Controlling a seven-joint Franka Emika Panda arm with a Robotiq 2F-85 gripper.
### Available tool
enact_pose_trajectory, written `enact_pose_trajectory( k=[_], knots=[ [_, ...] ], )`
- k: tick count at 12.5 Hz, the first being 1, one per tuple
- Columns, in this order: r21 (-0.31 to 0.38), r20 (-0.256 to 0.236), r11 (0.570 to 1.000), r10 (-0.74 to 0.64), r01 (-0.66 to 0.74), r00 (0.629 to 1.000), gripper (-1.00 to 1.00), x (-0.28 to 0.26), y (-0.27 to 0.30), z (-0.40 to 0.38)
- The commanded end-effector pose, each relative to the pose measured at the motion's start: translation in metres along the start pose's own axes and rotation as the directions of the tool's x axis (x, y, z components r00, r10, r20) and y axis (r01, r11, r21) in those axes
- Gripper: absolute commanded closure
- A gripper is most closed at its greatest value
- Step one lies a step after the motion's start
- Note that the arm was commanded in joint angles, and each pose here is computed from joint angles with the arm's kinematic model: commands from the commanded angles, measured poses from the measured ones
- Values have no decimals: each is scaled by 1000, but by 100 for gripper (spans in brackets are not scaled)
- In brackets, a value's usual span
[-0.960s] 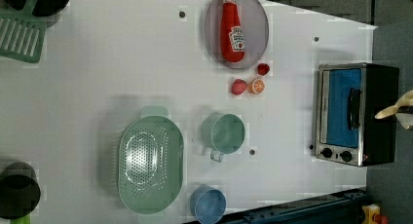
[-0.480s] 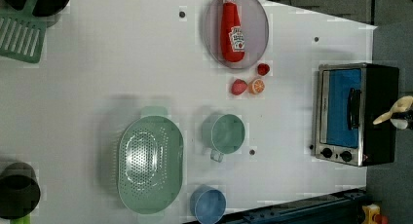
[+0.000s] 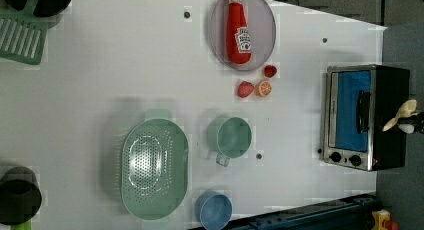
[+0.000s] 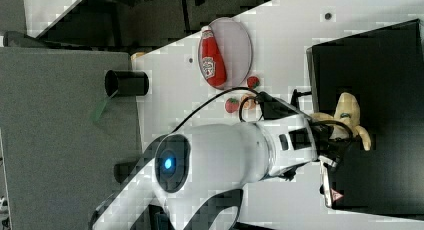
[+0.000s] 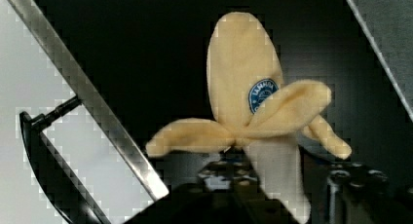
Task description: Pick banana from table and place on oven.
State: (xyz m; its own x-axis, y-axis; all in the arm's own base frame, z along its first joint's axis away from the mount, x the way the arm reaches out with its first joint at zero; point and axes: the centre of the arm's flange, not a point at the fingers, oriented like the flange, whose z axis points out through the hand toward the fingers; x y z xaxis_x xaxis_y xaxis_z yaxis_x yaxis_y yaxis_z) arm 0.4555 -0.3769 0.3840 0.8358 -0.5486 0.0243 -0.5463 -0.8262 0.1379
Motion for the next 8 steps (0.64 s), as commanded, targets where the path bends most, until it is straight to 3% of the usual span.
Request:
enact_pose_trajectory(
  k=[1,4,5,7,8],
  knots=[
    [-12,-57,997,-82,81,995,-18,4,1,-22],
    [-13,-75,996,-89,89,993,-86,8,-3,-29],
    [-15,-88,996,-94,93,992,-99,11,-4,-38],
    [-10,-129,995,-103,102,986,-100,18,-8,-68],
    [1,-126,994,-107,108,986,-100,18,-10,-85]
  ],
)
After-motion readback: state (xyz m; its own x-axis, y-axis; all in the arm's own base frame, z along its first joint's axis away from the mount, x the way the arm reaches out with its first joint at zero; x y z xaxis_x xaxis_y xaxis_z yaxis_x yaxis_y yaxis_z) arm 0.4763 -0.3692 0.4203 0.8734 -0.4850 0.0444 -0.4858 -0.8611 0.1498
